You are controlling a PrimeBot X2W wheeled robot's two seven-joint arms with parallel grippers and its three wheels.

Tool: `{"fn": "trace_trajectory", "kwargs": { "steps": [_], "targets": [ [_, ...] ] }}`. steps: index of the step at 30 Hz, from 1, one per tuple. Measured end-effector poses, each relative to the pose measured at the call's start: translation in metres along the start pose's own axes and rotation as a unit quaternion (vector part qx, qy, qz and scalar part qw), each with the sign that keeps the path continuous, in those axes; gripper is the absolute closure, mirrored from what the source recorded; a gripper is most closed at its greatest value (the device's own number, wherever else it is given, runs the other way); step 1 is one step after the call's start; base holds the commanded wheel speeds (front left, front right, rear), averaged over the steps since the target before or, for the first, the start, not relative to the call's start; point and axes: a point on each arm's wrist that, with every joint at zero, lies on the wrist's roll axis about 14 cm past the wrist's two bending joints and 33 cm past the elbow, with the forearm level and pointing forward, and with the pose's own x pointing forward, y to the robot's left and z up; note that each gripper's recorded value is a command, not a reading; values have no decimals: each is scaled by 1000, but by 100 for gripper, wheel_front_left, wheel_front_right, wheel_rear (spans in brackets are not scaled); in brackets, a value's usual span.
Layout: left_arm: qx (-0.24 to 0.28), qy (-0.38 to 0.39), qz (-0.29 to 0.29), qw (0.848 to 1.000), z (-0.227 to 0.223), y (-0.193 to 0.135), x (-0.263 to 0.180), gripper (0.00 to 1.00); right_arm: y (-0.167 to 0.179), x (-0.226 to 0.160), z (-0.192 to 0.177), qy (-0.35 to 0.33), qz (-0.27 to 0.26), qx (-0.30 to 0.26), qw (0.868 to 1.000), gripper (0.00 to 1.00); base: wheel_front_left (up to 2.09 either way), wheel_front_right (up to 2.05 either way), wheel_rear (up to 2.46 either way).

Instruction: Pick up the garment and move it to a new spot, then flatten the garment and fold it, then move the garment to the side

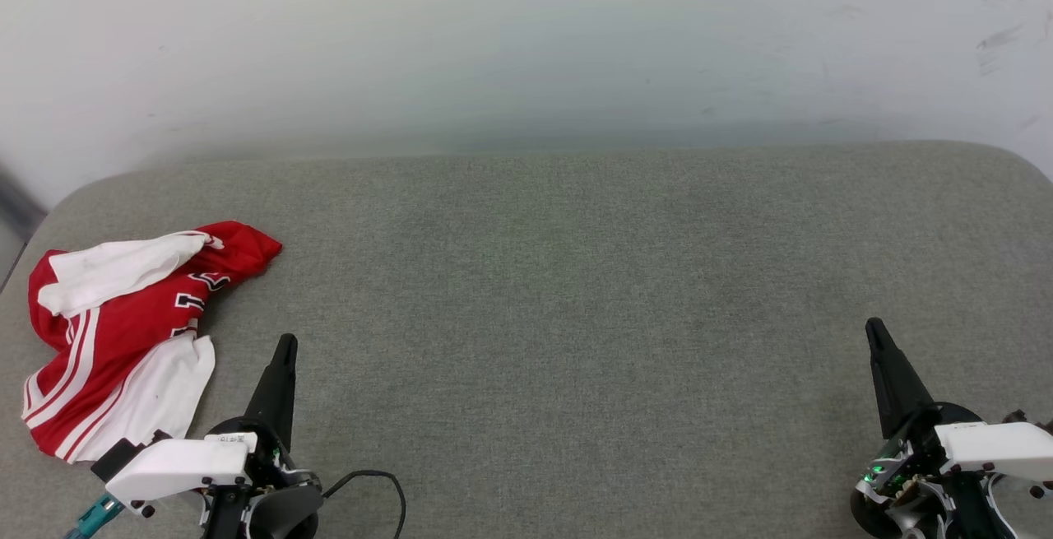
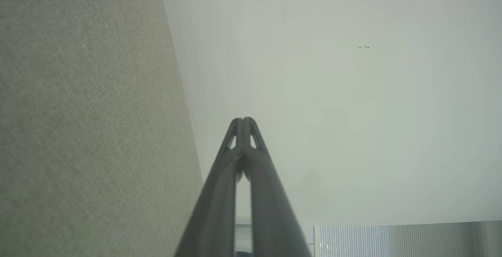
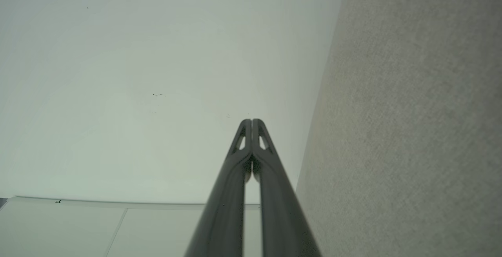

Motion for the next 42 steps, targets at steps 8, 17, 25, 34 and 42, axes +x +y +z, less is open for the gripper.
{"fn": "trace_trajectory", "kwargs": {
  "steps": [8,17,25,34,42],
  "targets": [
    [0,0,0,1000,0,0,0,100,0,0,0,0,0,0,1000,100,0,0,0],
    [0,0,0,1000,0,0,0,100,0,0,0,0,0,0,1000,100,0,0,0],
    [0,0,0,1000,0,0,0,100,0,0,0,0,0,0,1000,100,0,0,0],
    [-4,-1,39,999,-1,26,-12,0,-27,-12,1,-3,-39,2,999,0,0,0,0],
    [7,-14,34,999,1,23,-13,0,-25,-14,-1,-8,-38,-17,999,0,0,0,0]
  ]
}}
